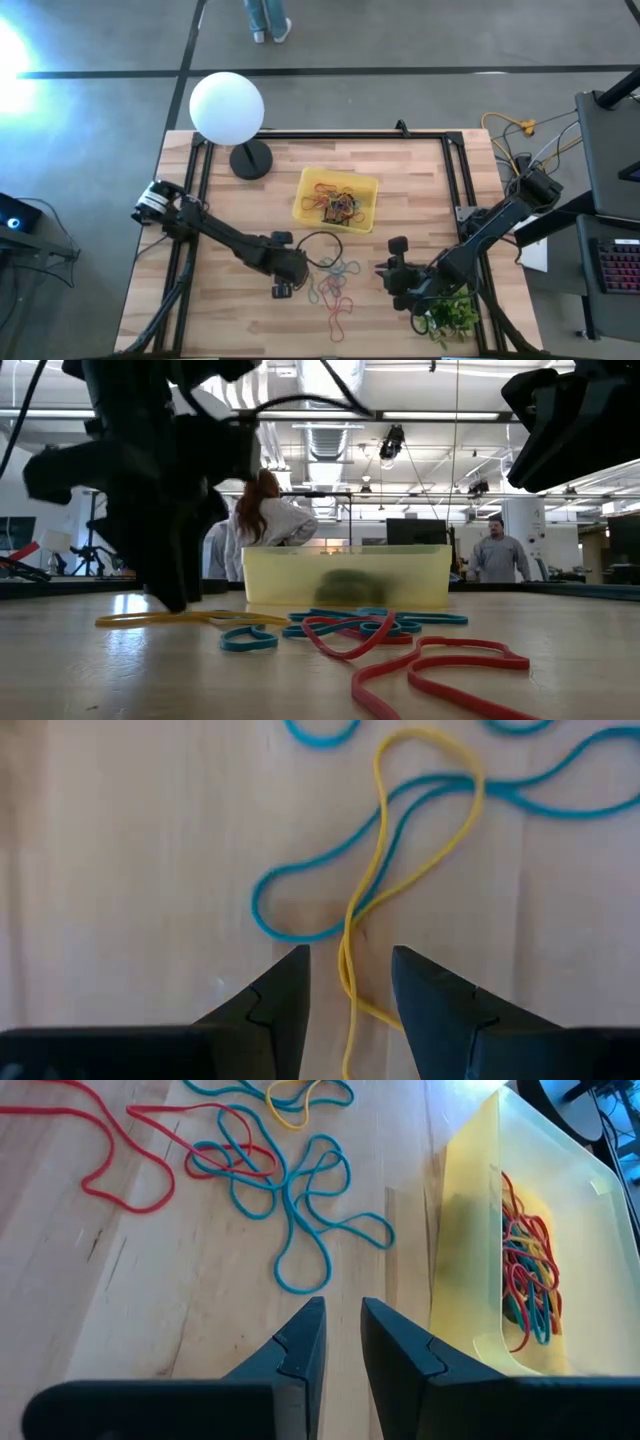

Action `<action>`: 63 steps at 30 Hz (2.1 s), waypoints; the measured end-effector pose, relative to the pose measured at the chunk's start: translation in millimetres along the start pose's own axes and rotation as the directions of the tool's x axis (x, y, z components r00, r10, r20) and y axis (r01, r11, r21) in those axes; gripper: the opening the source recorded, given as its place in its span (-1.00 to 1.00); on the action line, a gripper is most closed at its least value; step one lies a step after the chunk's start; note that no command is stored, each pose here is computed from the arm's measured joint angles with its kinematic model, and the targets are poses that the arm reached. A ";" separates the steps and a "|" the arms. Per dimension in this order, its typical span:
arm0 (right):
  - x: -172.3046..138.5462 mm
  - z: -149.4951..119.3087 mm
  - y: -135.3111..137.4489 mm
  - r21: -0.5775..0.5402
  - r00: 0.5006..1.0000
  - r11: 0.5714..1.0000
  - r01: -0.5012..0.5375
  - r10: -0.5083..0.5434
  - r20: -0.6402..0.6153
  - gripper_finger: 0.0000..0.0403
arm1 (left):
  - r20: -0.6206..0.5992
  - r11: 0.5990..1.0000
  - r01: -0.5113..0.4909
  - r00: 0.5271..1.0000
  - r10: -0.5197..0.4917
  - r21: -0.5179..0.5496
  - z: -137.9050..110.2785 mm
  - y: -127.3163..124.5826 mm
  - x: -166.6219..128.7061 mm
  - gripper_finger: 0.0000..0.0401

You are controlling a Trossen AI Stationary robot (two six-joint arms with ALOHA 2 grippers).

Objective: Pick and place rubber bands into bin
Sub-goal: Put the yellow rubber band into the yellow bin

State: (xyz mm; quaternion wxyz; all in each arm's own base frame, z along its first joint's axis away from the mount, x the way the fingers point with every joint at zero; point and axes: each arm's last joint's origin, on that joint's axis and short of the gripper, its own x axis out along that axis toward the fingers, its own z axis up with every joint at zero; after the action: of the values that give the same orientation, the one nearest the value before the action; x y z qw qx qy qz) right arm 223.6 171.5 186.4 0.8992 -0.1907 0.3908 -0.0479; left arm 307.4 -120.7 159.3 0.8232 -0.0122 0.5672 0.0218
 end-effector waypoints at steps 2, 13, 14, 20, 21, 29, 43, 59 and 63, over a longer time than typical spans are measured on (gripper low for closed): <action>0.0 -0.1 0.0 0.000 1.000 1.000 0.000 0.000 0.000 -0.72 | -0.021 1.000 -0.004 1.000 0.004 -0.006 -1.7 -0.4 6.1 -0.37; 0.0 0.0 0.1 0.001 1.000 1.000 -0.001 0.001 0.001 -0.72 | -0.038 0.999 0.009 0.999 -0.011 -0.034 -2.2 -1.2 10.8 -0.50; 0.0 0.0 0.1 0.001 1.000 1.000 -0.001 0.001 0.001 -0.72 | -0.041 0.999 0.020 0.999 -0.021 -0.035 -2.1 -1.5 10.8 -0.56; -0.1 0.9 0.4 0.007 1.000 1.000 -0.003 0.003 0.009 -0.72 | -0.059 0.994 0.081 0.995 -0.086 -0.074 -0.1 1.9 13.4 -0.95; -0.1 1.1 0.5 0.009 1.000 1.000 -0.004 0.004 0.011 -0.72 | -0.060 0.994 0.083 0.994 -0.088 -0.076 -0.4 2.2 13.8 -0.97; -0.1 1.6 0.6 0.008 1.000 1.000 -0.006 0.006 0.015 -0.72 | -0.030 0.997 0.074 0.997 -0.075 -0.032 -2.0 0.0 8.0 -1.00; -0.3 1.7 0.5 0.006 1.000 1.000 -0.006 0.006 0.016 -0.72 | 0.244 0.994 -0.108 0.965 0.101 0.016 7.1 3.7 -50.4 -1.00; -0.3 2.0 0.4 0.004 1.000 1.000 -0.006 0.006 0.017 -0.72 | 0.618 0.922 -0.384 0.715 0.327 -0.045 41.4 33.5 -103.9 -1.00; -0.4 2.3 0.4 0.005 1.000 1.000 -0.007 0.007 0.018 -0.72 | 0.635 0.896 -0.433 0.667 0.390 -0.096 50.8 54.1 -108.6 -1.00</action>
State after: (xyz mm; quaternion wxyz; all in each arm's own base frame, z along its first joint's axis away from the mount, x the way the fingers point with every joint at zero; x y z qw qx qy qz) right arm 224.9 172.7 188.0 0.9034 -0.1877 0.3831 -0.0440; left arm 313.5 -66.8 279.1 0.9394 0.1501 0.2411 0.1919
